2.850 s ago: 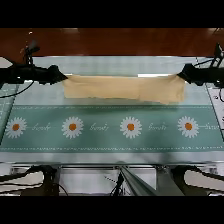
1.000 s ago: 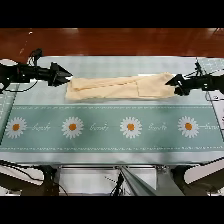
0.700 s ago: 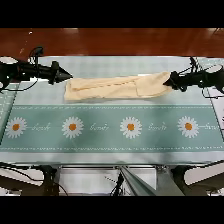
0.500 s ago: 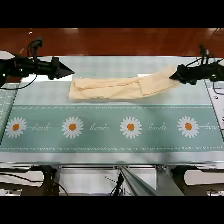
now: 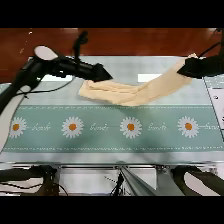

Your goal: Fold the shirts.

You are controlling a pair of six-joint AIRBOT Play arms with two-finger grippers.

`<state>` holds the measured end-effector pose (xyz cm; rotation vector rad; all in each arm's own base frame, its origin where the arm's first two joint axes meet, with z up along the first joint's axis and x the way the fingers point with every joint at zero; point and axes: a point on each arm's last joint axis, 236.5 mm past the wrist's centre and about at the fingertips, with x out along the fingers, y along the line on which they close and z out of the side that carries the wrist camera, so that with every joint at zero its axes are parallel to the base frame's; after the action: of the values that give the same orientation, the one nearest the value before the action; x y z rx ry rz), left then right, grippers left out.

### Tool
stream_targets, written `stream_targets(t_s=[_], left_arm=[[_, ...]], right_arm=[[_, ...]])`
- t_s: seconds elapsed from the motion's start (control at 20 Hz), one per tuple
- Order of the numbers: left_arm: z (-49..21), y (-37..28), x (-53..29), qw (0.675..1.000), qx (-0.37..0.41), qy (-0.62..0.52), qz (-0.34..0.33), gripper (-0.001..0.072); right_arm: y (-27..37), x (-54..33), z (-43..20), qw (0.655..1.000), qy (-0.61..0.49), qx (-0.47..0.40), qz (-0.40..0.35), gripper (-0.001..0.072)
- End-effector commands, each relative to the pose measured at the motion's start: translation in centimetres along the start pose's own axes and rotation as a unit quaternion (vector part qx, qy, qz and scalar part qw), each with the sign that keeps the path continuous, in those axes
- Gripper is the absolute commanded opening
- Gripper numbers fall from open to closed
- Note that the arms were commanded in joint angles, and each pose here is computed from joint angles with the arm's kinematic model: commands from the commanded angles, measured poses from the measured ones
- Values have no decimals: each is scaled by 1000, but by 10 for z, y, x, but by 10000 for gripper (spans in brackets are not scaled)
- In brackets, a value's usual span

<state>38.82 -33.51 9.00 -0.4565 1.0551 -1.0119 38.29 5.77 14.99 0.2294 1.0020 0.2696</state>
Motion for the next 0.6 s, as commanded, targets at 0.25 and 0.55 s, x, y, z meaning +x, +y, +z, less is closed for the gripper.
stream_targets(t_s=[0.25, 0.55], left_arm=[[-100, -29, 140, 991, -51, 113, -40, 16], [-185, -45, 192, 971, -93, 209, -68, 16]], right_arm=[[37, -48, -49, 997, 34, -35, -57, 30], [39, -47, -52, 996, 37, -45, -72, 30]])
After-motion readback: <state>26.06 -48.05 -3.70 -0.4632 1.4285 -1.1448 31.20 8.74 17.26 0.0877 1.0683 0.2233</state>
